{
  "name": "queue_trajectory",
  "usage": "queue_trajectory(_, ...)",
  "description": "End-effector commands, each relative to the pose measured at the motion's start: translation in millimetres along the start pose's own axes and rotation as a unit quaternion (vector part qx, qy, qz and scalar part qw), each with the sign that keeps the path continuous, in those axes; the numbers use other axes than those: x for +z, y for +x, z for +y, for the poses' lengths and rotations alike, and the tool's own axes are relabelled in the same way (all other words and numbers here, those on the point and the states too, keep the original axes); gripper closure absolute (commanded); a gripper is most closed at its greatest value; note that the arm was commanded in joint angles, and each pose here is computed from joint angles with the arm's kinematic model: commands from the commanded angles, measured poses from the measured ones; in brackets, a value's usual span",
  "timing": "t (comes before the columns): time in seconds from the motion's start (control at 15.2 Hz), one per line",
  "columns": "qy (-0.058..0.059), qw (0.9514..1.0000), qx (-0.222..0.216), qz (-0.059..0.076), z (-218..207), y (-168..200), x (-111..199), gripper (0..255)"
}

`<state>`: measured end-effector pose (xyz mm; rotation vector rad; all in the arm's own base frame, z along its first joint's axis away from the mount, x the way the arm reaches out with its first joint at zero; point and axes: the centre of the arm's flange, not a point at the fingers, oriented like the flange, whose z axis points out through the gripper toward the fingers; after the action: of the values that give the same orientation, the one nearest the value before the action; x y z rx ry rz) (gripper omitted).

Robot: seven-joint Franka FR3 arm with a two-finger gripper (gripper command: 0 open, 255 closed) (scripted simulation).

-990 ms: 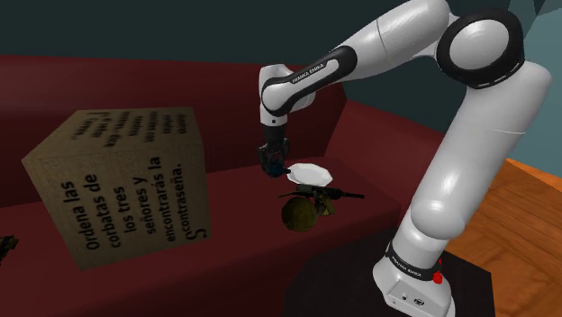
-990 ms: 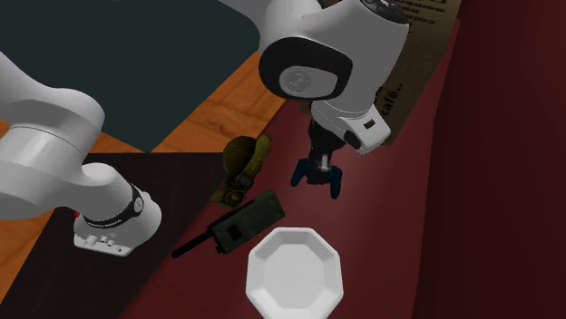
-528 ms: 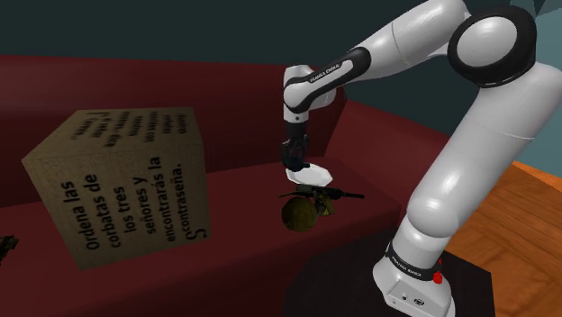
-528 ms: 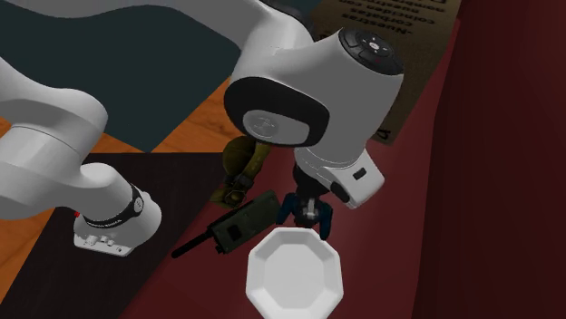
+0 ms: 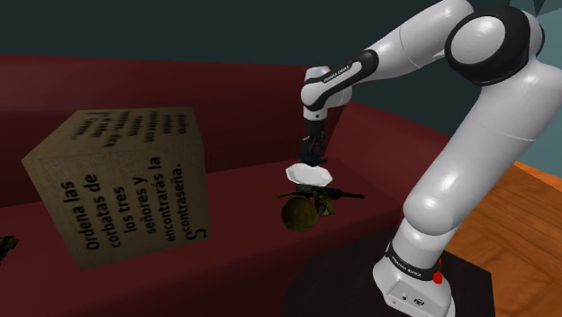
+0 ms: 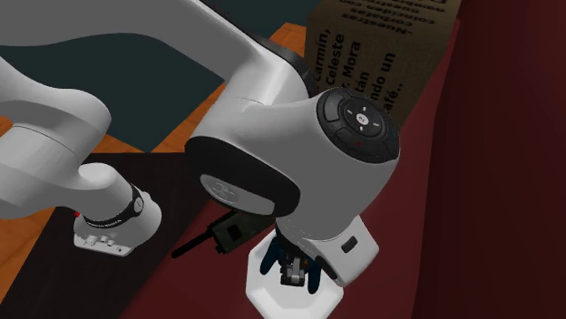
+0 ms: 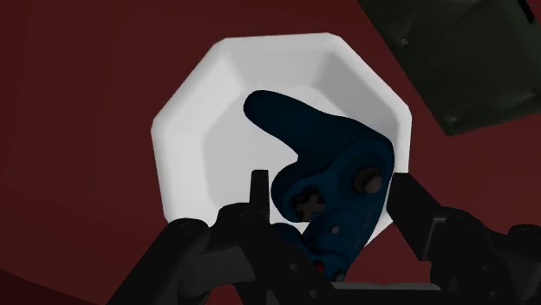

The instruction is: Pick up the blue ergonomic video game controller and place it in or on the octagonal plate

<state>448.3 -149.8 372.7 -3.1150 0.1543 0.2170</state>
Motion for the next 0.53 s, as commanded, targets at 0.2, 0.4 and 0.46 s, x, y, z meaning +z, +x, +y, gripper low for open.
queue_trajectory(0.2, 0.000, 1.0000, 0.000, 0.000, 3.5, 2.2, 23.7, 255)
queue_trajectory(0.4, 0.000, 1.0000, 0.000, 0.000, 3.6, 4.4, 39.3, 255)
queue_trajectory(0.46, 0.000, 1.0000, 0.000, 0.000, 3.6, 5.2, 44.6, 255)
